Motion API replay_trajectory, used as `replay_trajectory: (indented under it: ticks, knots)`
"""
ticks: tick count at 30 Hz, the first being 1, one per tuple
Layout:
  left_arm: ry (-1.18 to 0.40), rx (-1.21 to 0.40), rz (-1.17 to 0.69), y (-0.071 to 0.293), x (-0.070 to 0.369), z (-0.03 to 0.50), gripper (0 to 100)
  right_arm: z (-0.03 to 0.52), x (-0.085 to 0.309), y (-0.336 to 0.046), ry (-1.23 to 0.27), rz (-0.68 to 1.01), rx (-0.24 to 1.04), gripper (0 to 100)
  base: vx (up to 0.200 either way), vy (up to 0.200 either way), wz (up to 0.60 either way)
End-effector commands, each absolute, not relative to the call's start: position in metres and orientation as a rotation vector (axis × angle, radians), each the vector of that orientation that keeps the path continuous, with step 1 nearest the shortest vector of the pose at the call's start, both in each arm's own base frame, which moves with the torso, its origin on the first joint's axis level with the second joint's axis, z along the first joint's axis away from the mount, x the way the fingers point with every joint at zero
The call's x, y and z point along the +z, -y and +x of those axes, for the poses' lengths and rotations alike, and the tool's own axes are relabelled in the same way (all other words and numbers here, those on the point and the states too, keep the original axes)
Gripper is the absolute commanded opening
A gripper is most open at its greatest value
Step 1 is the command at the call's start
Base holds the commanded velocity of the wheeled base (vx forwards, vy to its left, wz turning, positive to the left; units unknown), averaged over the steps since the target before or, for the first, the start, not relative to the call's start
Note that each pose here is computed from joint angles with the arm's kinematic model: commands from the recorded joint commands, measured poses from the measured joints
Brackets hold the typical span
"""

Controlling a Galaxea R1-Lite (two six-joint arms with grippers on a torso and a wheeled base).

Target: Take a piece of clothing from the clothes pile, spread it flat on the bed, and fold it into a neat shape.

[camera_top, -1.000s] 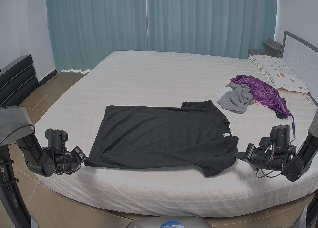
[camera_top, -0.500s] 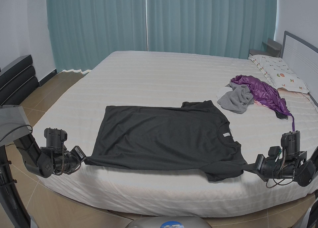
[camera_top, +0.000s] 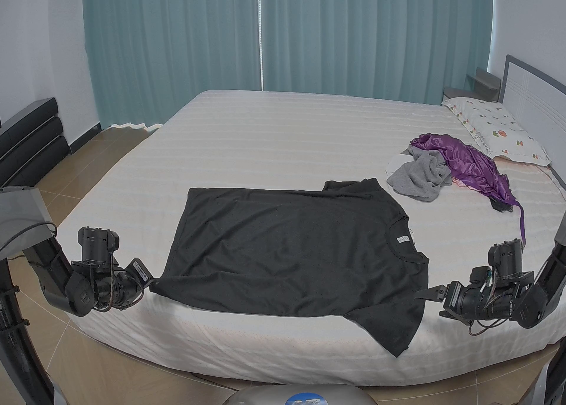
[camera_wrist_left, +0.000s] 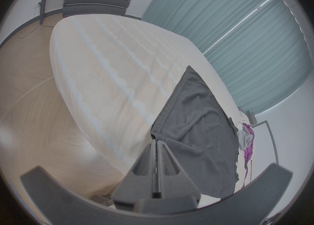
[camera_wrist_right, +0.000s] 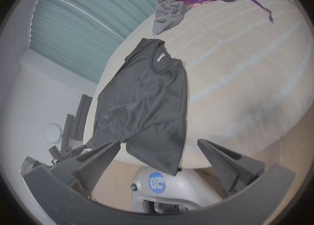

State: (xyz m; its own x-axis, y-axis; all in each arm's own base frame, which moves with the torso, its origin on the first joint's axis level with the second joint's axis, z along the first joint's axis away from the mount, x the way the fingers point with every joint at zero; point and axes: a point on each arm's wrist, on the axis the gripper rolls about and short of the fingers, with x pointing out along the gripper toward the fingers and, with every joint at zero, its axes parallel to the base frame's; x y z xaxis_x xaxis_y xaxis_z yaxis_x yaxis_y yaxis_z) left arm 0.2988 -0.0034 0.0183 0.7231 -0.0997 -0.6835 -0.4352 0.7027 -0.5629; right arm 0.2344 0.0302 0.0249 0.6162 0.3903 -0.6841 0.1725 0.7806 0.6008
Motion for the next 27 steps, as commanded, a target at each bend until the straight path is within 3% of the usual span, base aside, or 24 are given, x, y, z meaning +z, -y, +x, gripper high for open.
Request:
replay_trajectory:
  ticks: [1,8,9,27]
  knots:
    - [-0.756,0.209,-0.787,0.004,0.018,0.299,0,0.255,-0.011,-0.032,-0.963,0.677,0.088,100,0.000,0.000,0.00]
    - [-0.761,0.211,-0.786,0.004,0.016,0.299,0,0.267,-0.028,-0.033,-0.942,0.658,0.062,100,0.000,0.000,0.00]
    - [-0.762,0.211,-0.786,0.004,0.016,0.299,0,0.268,-0.028,-0.033,-0.938,0.658,0.060,0,0.000,0.000,0.00]
    - [-0.751,0.206,-0.786,0.004,0.021,0.297,0,0.257,0.002,-0.006,-0.832,0.695,0.000,0,0.000,0.000,0.00]
